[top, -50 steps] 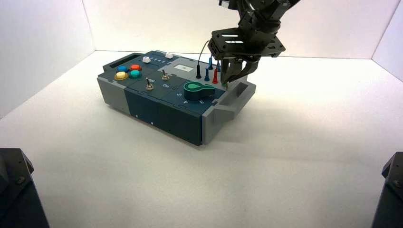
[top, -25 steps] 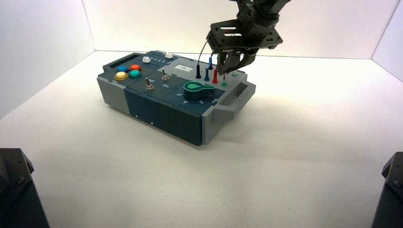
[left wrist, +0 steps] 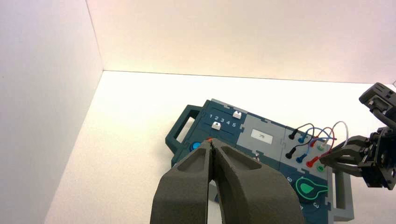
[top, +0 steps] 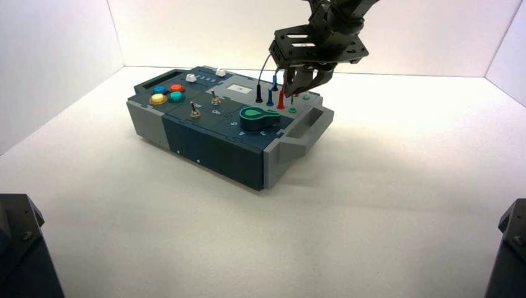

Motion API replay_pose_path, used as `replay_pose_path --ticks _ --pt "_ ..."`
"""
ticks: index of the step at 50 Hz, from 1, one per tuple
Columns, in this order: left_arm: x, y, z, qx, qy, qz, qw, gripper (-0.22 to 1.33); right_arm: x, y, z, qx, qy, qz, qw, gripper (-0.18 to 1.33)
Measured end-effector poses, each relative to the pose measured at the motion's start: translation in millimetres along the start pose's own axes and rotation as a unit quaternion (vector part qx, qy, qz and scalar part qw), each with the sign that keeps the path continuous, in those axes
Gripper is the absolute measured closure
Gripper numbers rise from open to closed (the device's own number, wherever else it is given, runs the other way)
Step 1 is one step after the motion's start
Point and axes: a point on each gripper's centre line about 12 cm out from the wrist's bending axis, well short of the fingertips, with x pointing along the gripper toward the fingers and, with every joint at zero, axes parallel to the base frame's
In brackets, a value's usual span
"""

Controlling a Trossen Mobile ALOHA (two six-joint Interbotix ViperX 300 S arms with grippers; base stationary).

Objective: Insert the white wire.

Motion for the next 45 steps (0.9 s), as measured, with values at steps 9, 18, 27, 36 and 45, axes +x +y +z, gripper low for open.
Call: replay_pose_path --ticks 9,18,27,36,45 --pt "0.0 0.0 0.0 -0.001 0.0 0.0 1.0 1.28 0.4 -0.1 -0.3 0.001 0.001 0.0 1.0 1.06" --pt "-0.3 0.0 0.1 -0.001 -0.001 0.0 1.0 1.28 1.8 -0.1 -1.3 0.001 0.008 -0.001 1.0 1.06" --pt "-0.3 0.0 0.1 0.0 -0.001 0.0 1.0 1.28 3.9 0.2 -0.4 0.001 0.013 -0.001 0.9999 1.06" --pt "0.0 0.0 0.0 -0.001 0.0 0.0 1.0 1.28 4.1 0.3 0.3 0.001 0.013 -0.001 0.9999 1.06" --pt "0.0 0.0 0.0 0.0 0.0 0.0 1.0 1.28 5.4 -0.4 -1.4 0.001 0.019 -0.002 0.9998 1.06"
